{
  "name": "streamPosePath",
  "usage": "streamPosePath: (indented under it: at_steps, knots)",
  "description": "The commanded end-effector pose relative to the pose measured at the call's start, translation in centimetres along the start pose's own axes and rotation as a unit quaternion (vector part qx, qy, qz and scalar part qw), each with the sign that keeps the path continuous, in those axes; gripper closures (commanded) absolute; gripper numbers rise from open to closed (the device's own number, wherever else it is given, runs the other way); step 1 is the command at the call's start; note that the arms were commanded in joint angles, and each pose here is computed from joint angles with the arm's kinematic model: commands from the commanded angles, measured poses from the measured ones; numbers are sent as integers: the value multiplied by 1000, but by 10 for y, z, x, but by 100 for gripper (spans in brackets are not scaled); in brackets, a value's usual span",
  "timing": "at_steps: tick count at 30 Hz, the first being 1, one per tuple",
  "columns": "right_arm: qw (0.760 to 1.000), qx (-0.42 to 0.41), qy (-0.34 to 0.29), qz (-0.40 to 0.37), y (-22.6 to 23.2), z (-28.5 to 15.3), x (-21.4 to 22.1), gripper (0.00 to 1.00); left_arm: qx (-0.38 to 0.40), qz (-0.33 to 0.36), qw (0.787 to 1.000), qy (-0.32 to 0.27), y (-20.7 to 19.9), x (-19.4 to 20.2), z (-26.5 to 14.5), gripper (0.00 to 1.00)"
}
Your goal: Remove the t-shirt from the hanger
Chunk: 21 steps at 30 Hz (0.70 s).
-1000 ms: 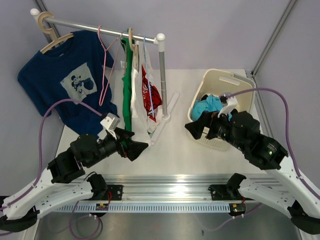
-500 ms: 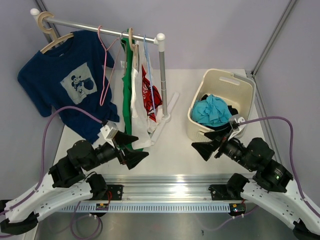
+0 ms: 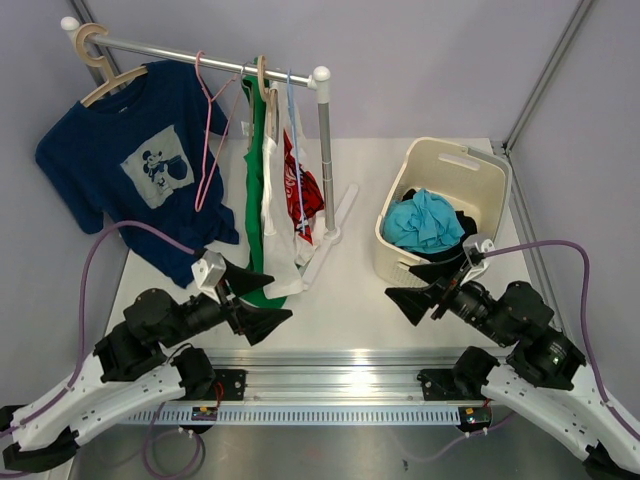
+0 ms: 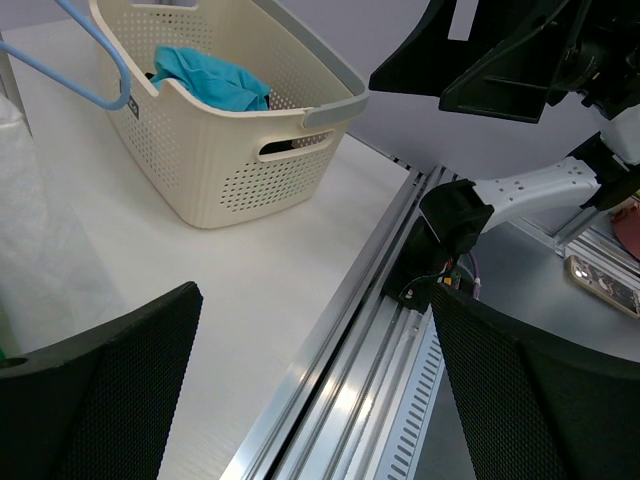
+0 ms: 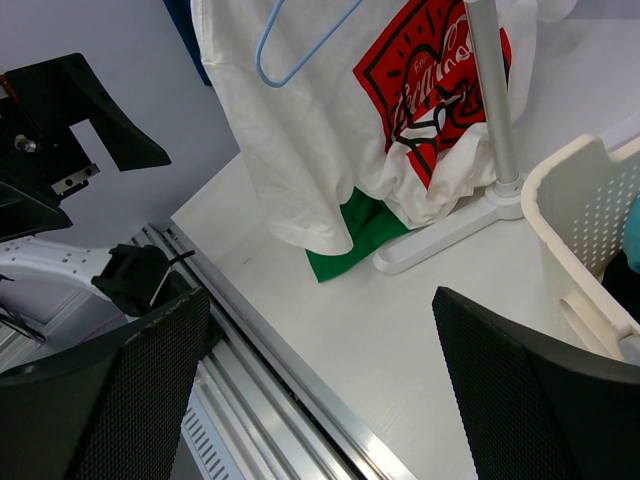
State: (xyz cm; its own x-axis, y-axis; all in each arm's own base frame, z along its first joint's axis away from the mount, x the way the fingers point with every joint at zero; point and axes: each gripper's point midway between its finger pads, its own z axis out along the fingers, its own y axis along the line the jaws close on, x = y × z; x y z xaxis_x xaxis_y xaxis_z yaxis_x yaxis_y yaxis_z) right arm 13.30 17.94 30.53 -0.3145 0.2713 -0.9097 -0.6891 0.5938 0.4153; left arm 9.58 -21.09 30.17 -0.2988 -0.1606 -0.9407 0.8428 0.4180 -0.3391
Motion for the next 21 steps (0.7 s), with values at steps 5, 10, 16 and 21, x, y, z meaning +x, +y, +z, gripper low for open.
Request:
streamPosePath:
  at_steps: [5,10,16,21]
  knots:
    - [1000,-21,2,-13,7,4,-1,1,2,8,999,-36,-1,-12,-1,1]
    - [1000,-19,8,-15,6,6,1,0,4,7,999,-41,-2,-15,-3,1]
    - [1000,-22,7,-15,8,7,1,0,6,8,999,-45,-3,-17,-5,1]
    - [999,-27,8,-16,9,6,1,0,4,8,999,-48,-2,-18,-6,1]
